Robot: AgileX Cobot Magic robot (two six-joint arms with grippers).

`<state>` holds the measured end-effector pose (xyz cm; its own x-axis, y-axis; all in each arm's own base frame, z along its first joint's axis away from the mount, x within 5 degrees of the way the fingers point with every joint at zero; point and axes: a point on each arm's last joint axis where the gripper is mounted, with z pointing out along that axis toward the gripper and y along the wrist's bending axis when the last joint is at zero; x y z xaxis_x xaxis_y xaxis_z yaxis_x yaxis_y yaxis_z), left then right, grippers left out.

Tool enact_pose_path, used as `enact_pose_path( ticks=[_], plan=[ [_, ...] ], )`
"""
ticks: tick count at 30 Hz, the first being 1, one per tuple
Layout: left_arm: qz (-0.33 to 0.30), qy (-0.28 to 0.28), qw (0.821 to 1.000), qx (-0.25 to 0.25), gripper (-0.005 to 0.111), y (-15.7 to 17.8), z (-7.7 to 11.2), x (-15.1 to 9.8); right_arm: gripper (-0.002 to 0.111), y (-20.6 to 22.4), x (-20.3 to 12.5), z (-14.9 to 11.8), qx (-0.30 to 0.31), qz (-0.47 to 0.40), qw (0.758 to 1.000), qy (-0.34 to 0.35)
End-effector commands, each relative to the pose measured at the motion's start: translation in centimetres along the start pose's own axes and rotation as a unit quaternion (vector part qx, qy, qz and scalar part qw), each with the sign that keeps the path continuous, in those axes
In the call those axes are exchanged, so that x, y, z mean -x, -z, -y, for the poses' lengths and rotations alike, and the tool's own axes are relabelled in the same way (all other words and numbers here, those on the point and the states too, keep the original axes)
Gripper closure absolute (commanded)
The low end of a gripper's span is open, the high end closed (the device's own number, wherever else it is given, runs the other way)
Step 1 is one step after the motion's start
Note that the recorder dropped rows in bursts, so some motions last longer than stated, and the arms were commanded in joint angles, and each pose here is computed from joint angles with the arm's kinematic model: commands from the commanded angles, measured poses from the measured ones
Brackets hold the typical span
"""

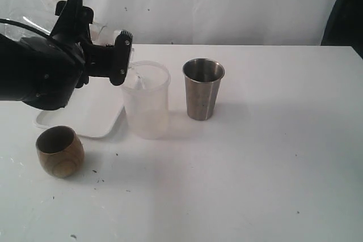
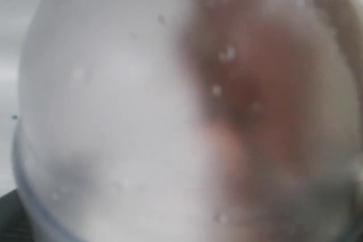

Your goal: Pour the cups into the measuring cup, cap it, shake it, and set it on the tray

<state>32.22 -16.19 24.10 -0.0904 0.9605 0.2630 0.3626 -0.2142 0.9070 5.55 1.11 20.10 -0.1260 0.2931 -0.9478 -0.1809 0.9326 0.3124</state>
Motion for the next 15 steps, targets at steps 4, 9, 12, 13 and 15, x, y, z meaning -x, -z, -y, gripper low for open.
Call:
enact_pose_path(
  ticks=[4,9,12,13,15],
  plan=[
    [-0.048,-0.026,0.998,0.044,0.107,-0.4,-2.2,0.0,0.108,0.0,-0.1,0.0,0.003,0.005,1.0,0.0],
    [-0.059,-0.095,0.993,0.036,0.107,-1.0,-1.7,0.4,0.108,0.0,0.0,0.0,0.004,0.006,1.0,0.0],
    [-0.062,-0.099,0.993,0.034,0.107,-1.1,-1.6,0.4,0.108,0.0,0.0,0.0,0.004,0.006,1.0,-0.004],
    [-0.062,-0.099,0.993,0.034,0.107,-1.1,-1.6,0.4,0.108,0.0,0.0,0.0,0.004,0.006,1.0,-0.009],
    [-0.06,-0.097,0.993,0.033,0.107,-1.1,-1.5,0.5,0.108,0.0,0.0,0.0,0.004,0.006,1.0,-0.008]
  ],
)
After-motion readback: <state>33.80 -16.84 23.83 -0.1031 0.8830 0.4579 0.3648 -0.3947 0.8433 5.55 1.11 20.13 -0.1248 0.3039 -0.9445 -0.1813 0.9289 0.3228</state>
